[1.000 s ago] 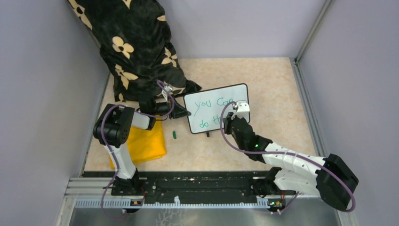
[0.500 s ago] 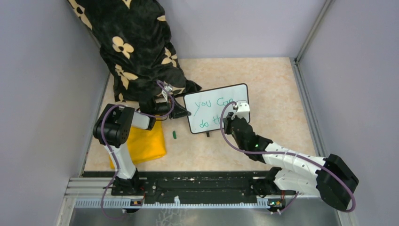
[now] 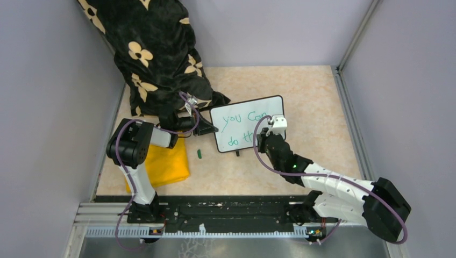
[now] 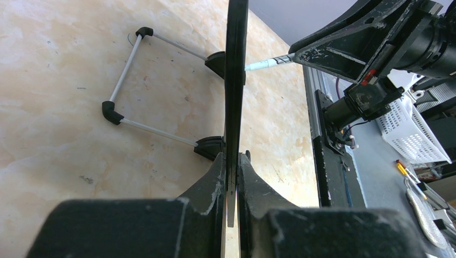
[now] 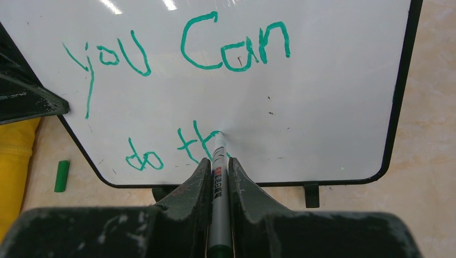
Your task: Write a sentence on the whiteboard
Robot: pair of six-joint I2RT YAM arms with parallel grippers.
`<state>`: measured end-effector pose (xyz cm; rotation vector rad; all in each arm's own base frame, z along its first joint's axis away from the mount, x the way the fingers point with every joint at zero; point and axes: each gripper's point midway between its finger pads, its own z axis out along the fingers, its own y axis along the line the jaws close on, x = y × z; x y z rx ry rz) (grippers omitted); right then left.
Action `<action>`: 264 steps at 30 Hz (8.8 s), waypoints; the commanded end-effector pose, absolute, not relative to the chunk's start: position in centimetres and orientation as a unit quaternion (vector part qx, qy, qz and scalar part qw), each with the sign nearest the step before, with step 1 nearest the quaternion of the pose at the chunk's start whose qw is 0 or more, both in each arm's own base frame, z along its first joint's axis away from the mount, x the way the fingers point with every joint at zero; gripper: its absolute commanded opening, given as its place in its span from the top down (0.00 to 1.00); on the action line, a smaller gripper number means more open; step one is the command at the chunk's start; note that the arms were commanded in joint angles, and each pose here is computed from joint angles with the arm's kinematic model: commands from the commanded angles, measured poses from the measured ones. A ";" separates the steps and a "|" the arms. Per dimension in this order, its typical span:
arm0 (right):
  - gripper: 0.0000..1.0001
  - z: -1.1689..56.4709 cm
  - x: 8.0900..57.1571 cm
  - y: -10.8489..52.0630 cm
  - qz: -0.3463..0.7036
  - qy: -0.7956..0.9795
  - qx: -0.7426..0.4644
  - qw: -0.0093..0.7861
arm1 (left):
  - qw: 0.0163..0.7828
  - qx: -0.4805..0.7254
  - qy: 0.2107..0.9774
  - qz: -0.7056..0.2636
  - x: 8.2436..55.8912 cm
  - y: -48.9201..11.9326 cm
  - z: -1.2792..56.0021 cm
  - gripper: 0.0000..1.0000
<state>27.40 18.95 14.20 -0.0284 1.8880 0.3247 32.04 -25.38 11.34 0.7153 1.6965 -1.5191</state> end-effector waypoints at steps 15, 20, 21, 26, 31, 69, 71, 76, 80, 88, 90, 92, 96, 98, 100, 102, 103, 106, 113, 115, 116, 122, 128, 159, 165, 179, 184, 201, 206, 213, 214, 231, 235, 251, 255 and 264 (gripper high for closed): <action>1.00 14.7 27.3 18.8 0.152 0.803 -0.002 0.577 | 0.318 0.254 0.696 -0.591 30.9 -26.0 8.2 1.00; 1.00 14.3 27.2 18.7 0.151 0.806 -0.003 0.572 | 0.318 0.255 0.696 -0.591 30.9 -26.0 8.2 1.00; 1.00 14.3 27.1 18.7 0.152 0.807 -0.004 0.571 | 0.318 0.255 0.696 -0.591 30.9 -26.0 8.2 1.00; 1.00 14.0 27.0 18.8 0.154 0.809 -0.008 0.567 | 0.317 0.255 0.696 -0.591 30.8 -26.0 8.1 1.00; 1.00 13.9 26.8 18.7 0.153 0.811 -0.007 0.565 | 0.317 0.256 0.696 -0.591 30.8 -26.1 8.2 1.00; 1.00 15.5 28.1 17.8 0.134 0.794 0.020 0.592 | 0.316 0.256 0.697 -0.591 30.8 -26.0 8.0 1.00; 1.00 15.3 28.1 17.7 0.131 0.795 0.020 0.591 | 0.316 0.256 0.697 -0.591 30.8 -26.1 8.0 1.00; 1.00 14.7 27.9 17.6 0.129 0.800 0.018 0.586 | 0.315 0.255 0.697 -0.591 30.8 -26.0 8.0 1.00; 1.00 14.1 27.6 17.6 0.128 0.806 0.012 0.578 | 0.316 0.256 0.697 -0.591 30.8 -26.0 8.0 1.00; 1.00 13.1 27.0 17.3 0.125 0.815 0.009 0.565 | 0.316 0.256 0.697 -0.591 30.8 -26.0 8.0 1.00; 1.00 12.9 26.9 17.2 0.125 0.817 0.009 0.563 | 0.315 0.255 0.697 -0.591 30.8 -26.0 8.0 1.00; 1.00 12.9 26.8 17.2 0.127 0.817 0.009 0.562 | 0.316 0.256 0.697 -0.591 30.8 -26.1 8.0 1.00; 1.00 12.7 26.7 17.1 0.127 0.819 0.008 0.560 | 0.315 0.255 0.697 -0.591 30.8 -26.0 8.0 1.00; 1.00 12.6 26.6 17.0 0.126 0.820 0.010 0.559 | 0.315 0.255 0.697 -0.591 30.8 -26.1 8.0 1.00; 1.00 12.5 26.5 16.9 0.126 0.820 0.011 0.559 | 0.315 0.255 0.698 -0.591 30.8 -26.0 8.0 1.00; 1.00 12.8 26.6 16.9 0.128 0.818 0.012 0.561 | 0.315 0.255 0.697 -0.591 30.8 -26.0 8.0 1.00; 1.00 13.1 26.6 17.0 0.131 0.816 0.012 0.562 | 0.315 0.255 0.698 -0.591 30.8 -26.0 8.0 1.00; 1.00 14.6 26.7 17.3 0.146 0.807 0.015 0.572 | 0.315 0.255 0.698 -0.591 30.8 -26.0 8.0 1.00; 1.00 17.8 27.2 17.7 0.164 0.784 0.019 0.599 | 0.315 0.256 0.697 -0.591 30.8 -26.1 8.0 1.00; 1.00 18.2 27.4 17.7 0.163 0.780 0.022 0.604 | 0.315 0.255 0.698 -0.591 30.8 -26.0 8.0 1.00; 1.00 18.4 27.5 17.8 0.164 0.778 0.024 0.606 | 0.315 0.255 0.697 -0.591 30.8 -26.0 8.0 1.00; 1.00 19.2 28.1 18.0 0.166 0.769 0.033 0.616 | 0.315 0.255 0.698 -0.590 30.8 -26.0 8.0 1.00; 1.00 19.0 28.5 18.1 0.158 0.769 0.033 0.618 | 0.313 0.255 0.699 -0.591 30.8 -26.0 7.9 1.00; 1.00 17.2 28.8 18.1 0.148 0.787 0.028 0.598 | 0.312 0.255 0.700 -0.590 30.8 -26.0 7.8 1.00; 1.00 19.5 27.6 17.1 0.170 0.771 0.035 0.612 | 0.313 0.255 0.699 -0.590 30.8 -26.0 7.8 1.00; 1.00 18.1 27.0 15.3 0.144 0.775 0.052 0.613 | 0.312 0.254 0.699 -0.590 30.8 -26.0 7.9 1.00; 1.00 18.3 27.3 15.6 0.145 0.774 0.052 0.614 | 0.314 0.255 0.698 -0.591 30.9 -26.1 8.1 1.00; 1.00 19.0 26.5 15.2 0.156 0.771 0.046 0.616 | 0.325 0.259 0.691 -0.591 31.3 -26.2 10.1 0.79; 1.00 18.8 26.4 15.1 0.154 0.774 0.043 0.613 | 0.333 0.262 0.684 -0.594 31.2 -26.2 11.0 0.68; 1.00 18.4 26.4 15.3 0.151 0.778 0.038 0.609 | 0.342 0.264 0.674 -0.600 31.1 -26.2 11.9 0.64; 1.00 18.3 26.4 15.3 0.150 0.779 0.037 0.608 | 0.342 0.264 0.673 -0.600 31.1 -26.3 12.0 0.64; 1.00 17.7 27.4 15.5 0.133 0.781 0.051 0.608 | 0.340 0.261 0.674 -0.602 31.1 -26.3 11.8 0.65; 1.00 17.7 27.5 15.4 0.131 0.780 0.054 0.610 | 0.340 0.262 0.674 -0.602 31.1 -26.3 11.8 0.66; 1.00 17.0 28.2 15.9 0.122 0.784 0.053 0.606 | 0.339 0.262 0.673 -0.602 31.1 -26.3 11.8 0.66; 1.00 16.9 28.3 16.0 0.120 0.785 0.052 0.605 | 0.341 0.263 0.673 -0.602 31.1 -26.3 11.9 0.66; 1.00 16.0 28.2 16.8 0.128 0.795 0.037 0.592 | 0.339 0.261 0.674 -0.602 31.2 -26.3 11.8 0.66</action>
